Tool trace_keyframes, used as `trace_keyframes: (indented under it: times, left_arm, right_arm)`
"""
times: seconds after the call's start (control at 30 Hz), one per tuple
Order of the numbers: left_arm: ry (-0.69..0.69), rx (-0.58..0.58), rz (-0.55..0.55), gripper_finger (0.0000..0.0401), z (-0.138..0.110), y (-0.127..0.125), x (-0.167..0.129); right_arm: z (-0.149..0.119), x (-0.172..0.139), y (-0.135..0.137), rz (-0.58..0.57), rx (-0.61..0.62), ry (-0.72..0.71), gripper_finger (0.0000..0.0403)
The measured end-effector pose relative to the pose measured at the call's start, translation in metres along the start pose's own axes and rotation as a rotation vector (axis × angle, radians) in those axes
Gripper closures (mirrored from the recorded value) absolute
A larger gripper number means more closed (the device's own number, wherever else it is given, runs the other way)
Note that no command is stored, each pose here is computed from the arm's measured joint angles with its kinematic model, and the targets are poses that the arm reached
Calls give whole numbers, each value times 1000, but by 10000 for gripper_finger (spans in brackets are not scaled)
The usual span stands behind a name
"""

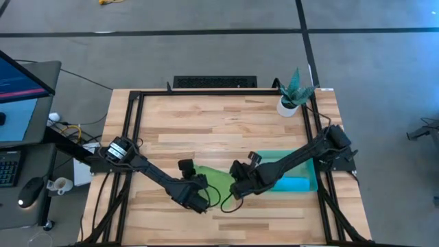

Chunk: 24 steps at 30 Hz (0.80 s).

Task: Roll microfiber towels into tight, uniform cylinder then place into a basket
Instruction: Roll the green microfiber towel

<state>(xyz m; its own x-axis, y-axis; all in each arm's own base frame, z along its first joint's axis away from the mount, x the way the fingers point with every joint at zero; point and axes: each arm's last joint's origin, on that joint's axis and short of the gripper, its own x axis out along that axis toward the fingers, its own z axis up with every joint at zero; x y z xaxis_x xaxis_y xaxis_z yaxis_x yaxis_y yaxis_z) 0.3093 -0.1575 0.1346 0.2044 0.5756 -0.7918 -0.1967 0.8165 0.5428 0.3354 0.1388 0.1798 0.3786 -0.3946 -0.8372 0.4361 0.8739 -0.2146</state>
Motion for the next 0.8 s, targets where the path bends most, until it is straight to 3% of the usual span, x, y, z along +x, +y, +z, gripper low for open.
trace_keyframes:
  times: [0.23,0.37,0.57,0.8]
  left_arm:
    - [-93,-80,-100,280,8,14,-28]
    - [-112,-17,-242,280,16,13,-33]
    - [-52,68,-416,280,29,24,-12]
    - [26,96,-492,280,31,46,23]
  right_arm:
    - [2,-23,-6,26,3,-38,390]
    - [-1,-26,-2,35,-9,-42,386]
    - [-5,-26,-1,34,-45,-37,376]
    - [-9,-27,-3,10,-78,-14,383]
